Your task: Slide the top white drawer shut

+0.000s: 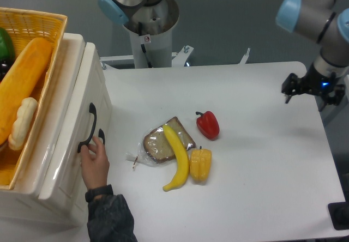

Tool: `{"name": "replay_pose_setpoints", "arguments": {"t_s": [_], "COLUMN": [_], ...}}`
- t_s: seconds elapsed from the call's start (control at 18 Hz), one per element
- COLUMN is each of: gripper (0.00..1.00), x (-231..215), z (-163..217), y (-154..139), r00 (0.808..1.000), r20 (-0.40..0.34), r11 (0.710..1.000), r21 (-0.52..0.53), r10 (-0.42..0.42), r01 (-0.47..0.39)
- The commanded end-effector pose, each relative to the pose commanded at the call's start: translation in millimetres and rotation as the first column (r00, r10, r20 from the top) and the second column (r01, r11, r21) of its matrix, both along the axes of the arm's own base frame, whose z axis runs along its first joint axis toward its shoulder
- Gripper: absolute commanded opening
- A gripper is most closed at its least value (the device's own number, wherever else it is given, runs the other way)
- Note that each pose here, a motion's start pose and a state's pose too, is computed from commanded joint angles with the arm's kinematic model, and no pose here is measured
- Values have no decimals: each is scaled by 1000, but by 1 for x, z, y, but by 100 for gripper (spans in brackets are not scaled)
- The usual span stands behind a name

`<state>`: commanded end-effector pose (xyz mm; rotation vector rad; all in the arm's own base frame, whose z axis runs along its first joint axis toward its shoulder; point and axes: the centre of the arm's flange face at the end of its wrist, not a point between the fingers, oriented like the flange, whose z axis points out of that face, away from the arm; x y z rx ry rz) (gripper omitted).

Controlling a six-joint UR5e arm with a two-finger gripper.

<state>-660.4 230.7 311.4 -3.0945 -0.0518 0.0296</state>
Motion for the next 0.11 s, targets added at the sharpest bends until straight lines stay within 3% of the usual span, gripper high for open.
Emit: {"name": "replay_pose_setpoints", "arguments": {"t_s": [0.11], "gripper": [100], "x": [-1], "z": [-3], "y": [-3], "r00": [1000], "r20": [2], "r11": [1000], "r21": [-13], "r10": [-18], "r01": [18]}}
